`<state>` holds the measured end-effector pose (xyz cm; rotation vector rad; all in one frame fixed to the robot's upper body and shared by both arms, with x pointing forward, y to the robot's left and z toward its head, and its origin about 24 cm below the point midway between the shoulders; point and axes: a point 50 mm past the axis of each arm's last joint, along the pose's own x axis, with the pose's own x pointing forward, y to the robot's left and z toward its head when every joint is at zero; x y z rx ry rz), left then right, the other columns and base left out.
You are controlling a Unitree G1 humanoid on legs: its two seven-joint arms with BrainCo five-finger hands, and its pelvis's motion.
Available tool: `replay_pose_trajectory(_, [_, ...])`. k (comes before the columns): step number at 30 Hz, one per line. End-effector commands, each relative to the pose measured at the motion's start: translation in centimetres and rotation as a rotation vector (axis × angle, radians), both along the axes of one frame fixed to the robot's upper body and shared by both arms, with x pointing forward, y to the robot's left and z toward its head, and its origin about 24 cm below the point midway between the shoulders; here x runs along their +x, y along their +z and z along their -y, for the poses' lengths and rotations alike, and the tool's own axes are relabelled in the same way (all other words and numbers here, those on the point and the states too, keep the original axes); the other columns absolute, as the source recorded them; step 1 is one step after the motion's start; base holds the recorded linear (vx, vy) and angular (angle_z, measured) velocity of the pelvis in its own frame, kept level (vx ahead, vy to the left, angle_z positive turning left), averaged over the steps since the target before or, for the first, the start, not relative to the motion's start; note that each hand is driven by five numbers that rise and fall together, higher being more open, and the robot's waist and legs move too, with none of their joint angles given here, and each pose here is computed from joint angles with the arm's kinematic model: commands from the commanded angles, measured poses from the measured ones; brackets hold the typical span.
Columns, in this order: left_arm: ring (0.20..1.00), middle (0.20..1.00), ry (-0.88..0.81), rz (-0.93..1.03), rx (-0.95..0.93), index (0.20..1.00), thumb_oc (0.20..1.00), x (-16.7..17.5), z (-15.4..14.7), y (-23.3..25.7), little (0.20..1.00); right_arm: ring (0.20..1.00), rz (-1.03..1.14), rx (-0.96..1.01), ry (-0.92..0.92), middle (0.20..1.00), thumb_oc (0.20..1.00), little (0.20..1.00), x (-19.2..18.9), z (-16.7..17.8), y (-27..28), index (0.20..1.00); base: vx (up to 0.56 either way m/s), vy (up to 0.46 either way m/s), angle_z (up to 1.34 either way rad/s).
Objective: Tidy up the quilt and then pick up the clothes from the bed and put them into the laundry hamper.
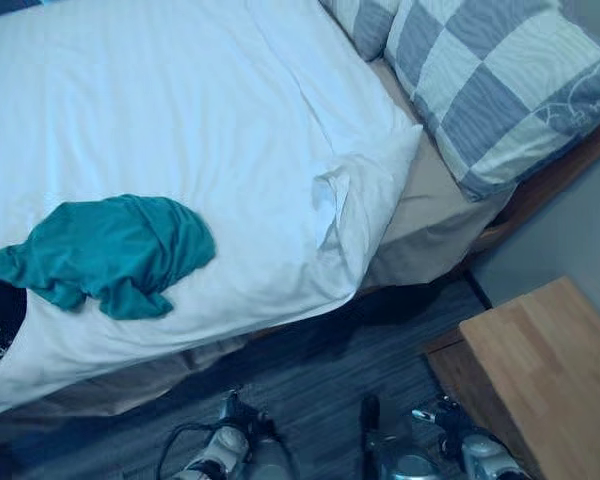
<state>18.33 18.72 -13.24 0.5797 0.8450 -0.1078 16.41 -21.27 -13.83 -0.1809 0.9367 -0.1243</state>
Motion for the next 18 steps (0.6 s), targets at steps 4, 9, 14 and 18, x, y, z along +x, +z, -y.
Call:
replay_pose_trajectory(4, [1.0,1.0,-0.011,-0.101,0.062,1.0,1.0,-0.7,-2.1,-0.5,1.0,1.0,0.009,0.014,-0.037,1.0,1.0,1.0,0.2,-0.2,0.0,1.0,0.05,-0.08,0.49])
replay_pose_trajectory(9, [1.0,1.0,0.095,-0.089,0.111,1.0,1.0,-0.8,-6.1,0.4,1.0,1.0,0.352,-0.098,0.083,1.0,1.0,1.0,6.4,1.3,6.0,1.0,0.02,-0.112,0.41])
replay_pose_trajectory(14, [1.0,1.0,0.116,-0.097,0.135,1.0,1.0,-1.0,-8.9,1.2,1.0,1.0,0.591,-0.338,0.107,1.0,1.0,1.0,9.3,5.0,12.9,1.0,0.13,-0.232,0.73])
replay_pose_trajectory(18, [1.0,1.0,0.115,-0.123,0.132,1.0,1.0,-1.8,-9.4,1.0,1.0,1.0,0.728,-0.457,0.185,1.0,1.0,1.0,11.8,4.6,16.9,1.0,0.15,-0.211,0.59])
